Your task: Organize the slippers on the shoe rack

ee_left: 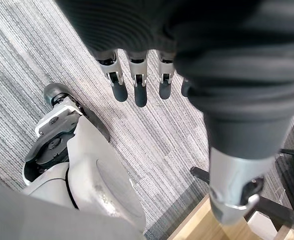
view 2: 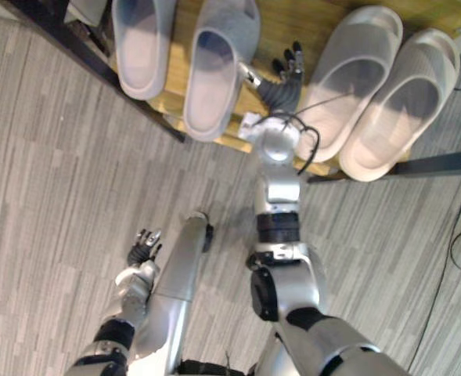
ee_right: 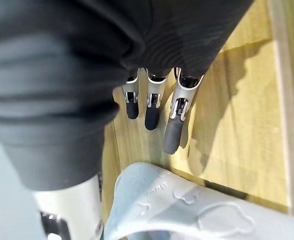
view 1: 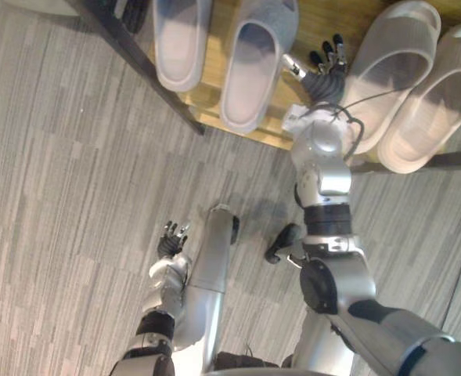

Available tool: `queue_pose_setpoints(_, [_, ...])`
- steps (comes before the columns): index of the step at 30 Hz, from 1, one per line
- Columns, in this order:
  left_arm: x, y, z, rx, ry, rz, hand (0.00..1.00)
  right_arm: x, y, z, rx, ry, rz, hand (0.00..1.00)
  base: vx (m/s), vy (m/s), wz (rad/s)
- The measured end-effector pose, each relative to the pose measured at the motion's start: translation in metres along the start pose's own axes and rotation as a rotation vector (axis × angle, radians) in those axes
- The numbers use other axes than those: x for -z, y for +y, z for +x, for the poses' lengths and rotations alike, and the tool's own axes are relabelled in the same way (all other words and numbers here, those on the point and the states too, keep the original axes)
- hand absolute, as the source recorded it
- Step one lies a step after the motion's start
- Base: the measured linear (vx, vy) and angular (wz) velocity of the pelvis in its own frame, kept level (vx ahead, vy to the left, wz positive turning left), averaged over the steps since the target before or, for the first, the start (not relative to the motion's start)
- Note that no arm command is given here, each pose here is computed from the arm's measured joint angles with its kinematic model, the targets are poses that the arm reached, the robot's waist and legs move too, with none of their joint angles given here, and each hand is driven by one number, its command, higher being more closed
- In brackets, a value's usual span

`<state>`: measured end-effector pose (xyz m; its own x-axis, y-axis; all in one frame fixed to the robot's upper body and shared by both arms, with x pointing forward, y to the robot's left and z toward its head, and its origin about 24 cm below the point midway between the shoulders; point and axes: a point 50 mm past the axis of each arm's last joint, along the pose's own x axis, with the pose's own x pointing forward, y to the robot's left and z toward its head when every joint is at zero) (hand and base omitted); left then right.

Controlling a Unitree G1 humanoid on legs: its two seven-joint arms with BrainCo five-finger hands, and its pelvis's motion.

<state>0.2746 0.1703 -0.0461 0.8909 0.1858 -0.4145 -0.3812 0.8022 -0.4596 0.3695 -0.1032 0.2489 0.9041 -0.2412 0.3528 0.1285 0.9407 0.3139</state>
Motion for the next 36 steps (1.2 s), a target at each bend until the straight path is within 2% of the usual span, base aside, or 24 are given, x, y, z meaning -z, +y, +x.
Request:
queue_pose_setpoints(11, [-0.003, 0.002, 0.0, 0.0, 0.001, 0.018, 0.0, 0.01, 0.005, -0.014, -0.084, 0.01, -0.037, 0.0, 0.0, 0.004, 0.04])
queue_pose_setpoints(19, [-0.003, 0.001, 0.0, 0.003, 0.009, 0.036, 0.0, 0.011, 0.014, -0.017, -0.134, 0.017, -0.005, 0.0, -0.01, -0.008, 0.12])
queue_pose_setpoints(28, [-0.002, -0.005, 0.0, 0.022, 0.007, 0.026, 0.0, 0.001, 0.031, -0.013, -0.211, 0.044, 0.157, 0.0, -0.01, -0.003, 0.11])
queue_pose_setpoints(36, [-0.001, -0.008, -0.001, 0.033, 0.014, 0.025, 0.0, -0.01, 0.031, 0.0, -0.152, 0.043, 0.23, 0.0, -0.01, 0.015, 0.09])
